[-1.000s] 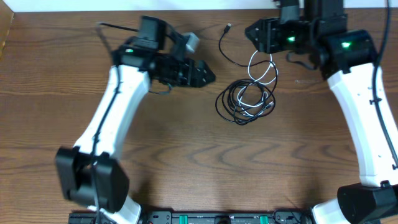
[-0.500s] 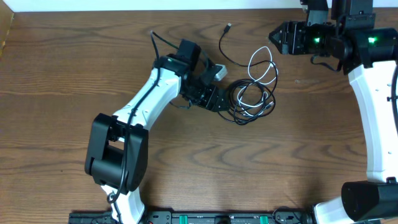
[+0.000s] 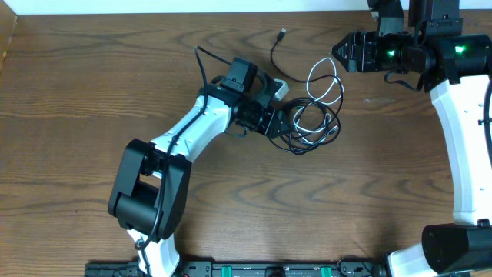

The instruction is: Untangle cables

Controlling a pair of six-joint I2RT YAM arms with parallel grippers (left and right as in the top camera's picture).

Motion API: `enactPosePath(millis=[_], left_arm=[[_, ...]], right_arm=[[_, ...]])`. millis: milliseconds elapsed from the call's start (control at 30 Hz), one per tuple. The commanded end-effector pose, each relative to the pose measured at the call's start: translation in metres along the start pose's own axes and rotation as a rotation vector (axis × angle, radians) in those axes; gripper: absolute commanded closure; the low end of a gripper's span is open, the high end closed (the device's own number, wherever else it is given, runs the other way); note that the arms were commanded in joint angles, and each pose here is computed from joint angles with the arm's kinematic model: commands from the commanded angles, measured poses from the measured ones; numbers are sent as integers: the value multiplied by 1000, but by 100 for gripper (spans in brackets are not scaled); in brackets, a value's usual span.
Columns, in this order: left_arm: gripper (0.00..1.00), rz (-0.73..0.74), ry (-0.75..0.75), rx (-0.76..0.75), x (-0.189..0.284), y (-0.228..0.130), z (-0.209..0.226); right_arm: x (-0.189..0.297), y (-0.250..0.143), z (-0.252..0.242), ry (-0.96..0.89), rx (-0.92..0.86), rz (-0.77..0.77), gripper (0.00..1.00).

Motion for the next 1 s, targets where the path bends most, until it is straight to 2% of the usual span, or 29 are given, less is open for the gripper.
enactPosePath(millis=[0, 167, 333, 633, 667, 700, 800, 967], left_arm=[[51, 14, -15, 21, -10, -8, 0], [53, -42, -10, 53, -18, -3, 6], [66, -90, 36, 85, -19, 5, 13], [75, -48, 101, 53, -40, -16, 8], [80, -40, 112, 47, -43, -20, 7], [92, -35, 115, 42, -45, -21, 5], [93, -48, 113, 51, -41, -18, 5], [93, -143, 68, 98, 1, 6, 10]], right_arm=[[3, 1, 1, 7, 16, -5, 33], [3, -2, 2, 9, 12, 6, 34], [0, -6, 7, 21, 28, 24, 34], [-23, -21, 21, 63, 86, 93, 36], [-28, -25, 20, 69, 87, 108, 35], [-30, -27, 21, 81, 99, 116, 35], [-34, -33, 23, 109, 134, 130, 36], [-35, -38, 26, 135, 225, 142, 37]])
Point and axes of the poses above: each gripper's point midway between its finger pads, its own x axis back along the fingers, its own z axis along the line the jaws close on, y = z × x, the point moved 2 cm from there along x, back along the fingers, and after that the axes turned 14 degrees about x, right-handed, at the moved point
